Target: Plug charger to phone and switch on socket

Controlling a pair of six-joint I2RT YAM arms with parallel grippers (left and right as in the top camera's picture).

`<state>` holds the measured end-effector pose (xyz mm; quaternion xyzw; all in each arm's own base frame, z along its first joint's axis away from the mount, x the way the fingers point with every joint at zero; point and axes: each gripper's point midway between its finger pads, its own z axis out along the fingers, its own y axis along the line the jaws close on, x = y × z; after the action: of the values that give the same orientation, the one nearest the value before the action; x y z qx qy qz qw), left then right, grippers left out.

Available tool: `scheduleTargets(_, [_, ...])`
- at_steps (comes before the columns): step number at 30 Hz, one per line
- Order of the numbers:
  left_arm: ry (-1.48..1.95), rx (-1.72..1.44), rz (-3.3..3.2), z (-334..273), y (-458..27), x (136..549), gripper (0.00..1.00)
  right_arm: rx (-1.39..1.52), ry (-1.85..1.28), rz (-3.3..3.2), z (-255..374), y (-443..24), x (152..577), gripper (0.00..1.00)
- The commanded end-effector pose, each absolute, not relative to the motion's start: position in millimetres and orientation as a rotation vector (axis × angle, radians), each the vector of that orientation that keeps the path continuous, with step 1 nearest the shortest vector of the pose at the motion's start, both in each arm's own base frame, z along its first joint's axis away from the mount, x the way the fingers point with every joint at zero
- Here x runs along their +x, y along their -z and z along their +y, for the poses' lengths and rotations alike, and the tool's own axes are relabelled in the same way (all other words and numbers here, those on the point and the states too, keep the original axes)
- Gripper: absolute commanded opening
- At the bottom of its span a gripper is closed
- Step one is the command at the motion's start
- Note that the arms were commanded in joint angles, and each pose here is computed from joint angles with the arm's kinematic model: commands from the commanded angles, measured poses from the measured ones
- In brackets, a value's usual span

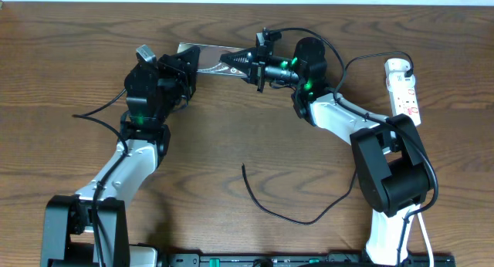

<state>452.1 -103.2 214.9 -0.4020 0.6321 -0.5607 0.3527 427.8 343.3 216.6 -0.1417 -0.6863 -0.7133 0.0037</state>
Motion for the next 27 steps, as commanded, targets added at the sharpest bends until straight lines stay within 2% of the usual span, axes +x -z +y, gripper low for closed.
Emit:
scheduleTargets(1, [1.421, -0.894, 1.654, -108, -228, 450, 0.07, -0.285, 2.226, -2.128, 357, -235, 405, 0.02])
scheduleTargets(5, [1.420, -0.891, 1.654, -108, -228, 450, 0.07, -0.294, 2.216, -2.129, 357, -234, 406, 0.03])
scheduleTargets(6, [1.419, -0.892, 1.654, -108, -228, 450, 0.07, -0.299, 2.212, -2.129, 357, -233, 406, 0.08])
scheduleTargets(7, [1.420, -0.892, 1.654, -108, -228, 450, 0.07, -0.299, 2.212, -2.129, 357, -233, 406, 0.17])
scheduleTargets(9, [1.419, -0.892, 1.653, -108, -228, 450, 0.07, -0.298, 2.212, -2.129, 357, -233, 406, 0.46])
scheduleTargets(10, [1.419, -0.892, 1.653, -108, -228, 450, 0.07, -0.297, 2.212, -2.129, 357, -233, 406, 0.66])
scheduleTargets(11, [1.418, -0.893, 1.653, -108, -228, 450, 0.07, -0.296, 2.213, -2.129, 357, -233, 405, 0.80])
scheduleTargets(13, [1.415, -0.897, 1.649, -105, -228, 450, 0.07, -0.292, 2.216, -2.132, 357, -233, 406, 0.99])
scheduleTargets(21, [1.405, -0.925, 1.626, -72, -229, 454, 0.07, -0.241, 2.238, -2.162, 349, -233, 409, 0.99])
scheduleTargets(27, [1.548, -0.944, 1.645, -28, -234, 441, 0.07, -0.122, 2.251, -2.198, 333, -232, 410, 0.99])
